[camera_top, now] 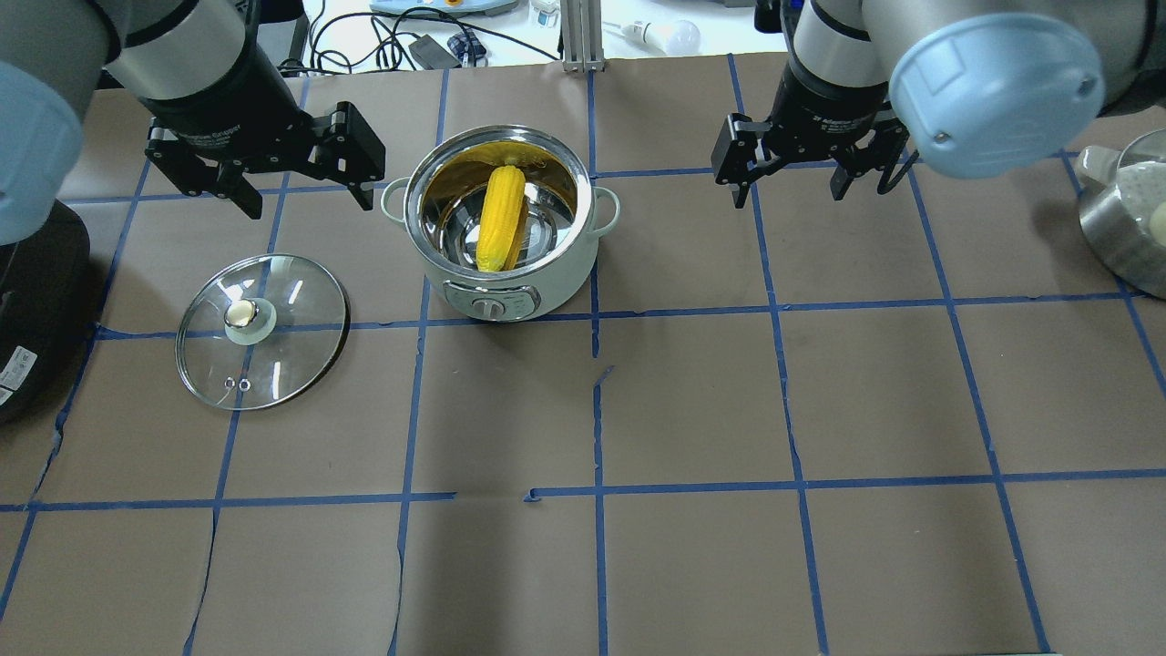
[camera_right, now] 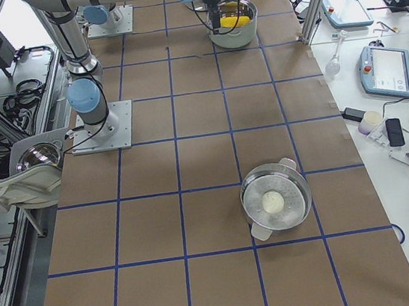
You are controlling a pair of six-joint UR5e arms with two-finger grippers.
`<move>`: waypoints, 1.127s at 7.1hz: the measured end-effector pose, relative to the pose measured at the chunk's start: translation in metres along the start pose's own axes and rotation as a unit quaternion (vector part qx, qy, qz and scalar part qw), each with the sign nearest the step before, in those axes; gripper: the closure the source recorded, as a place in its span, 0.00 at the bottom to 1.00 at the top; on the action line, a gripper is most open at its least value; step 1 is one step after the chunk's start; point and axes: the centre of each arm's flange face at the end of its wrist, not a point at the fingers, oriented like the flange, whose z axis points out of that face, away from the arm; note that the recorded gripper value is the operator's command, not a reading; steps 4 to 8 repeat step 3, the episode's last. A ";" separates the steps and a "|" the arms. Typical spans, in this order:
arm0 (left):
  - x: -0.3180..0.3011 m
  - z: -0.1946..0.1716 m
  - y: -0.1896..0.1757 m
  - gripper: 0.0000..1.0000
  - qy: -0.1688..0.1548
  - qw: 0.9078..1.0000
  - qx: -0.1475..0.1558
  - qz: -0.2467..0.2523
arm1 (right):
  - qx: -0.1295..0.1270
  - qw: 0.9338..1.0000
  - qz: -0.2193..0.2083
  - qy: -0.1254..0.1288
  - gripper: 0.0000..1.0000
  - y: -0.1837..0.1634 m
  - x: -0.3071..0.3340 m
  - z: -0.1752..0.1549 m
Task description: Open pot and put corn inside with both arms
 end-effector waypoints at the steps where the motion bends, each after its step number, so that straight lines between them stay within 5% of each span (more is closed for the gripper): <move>1: 0.000 -0.002 0.002 0.00 -0.001 1.000 -0.001 0.000 | -0.009 1.000 0.004 0.001 0.00 0.009 0.008 -0.007; 8: -0.001 -0.003 0.004 0.00 -0.002 1.000 0.001 0.000 | -0.022 1.000 0.008 0.002 0.00 0.023 0.013 -0.017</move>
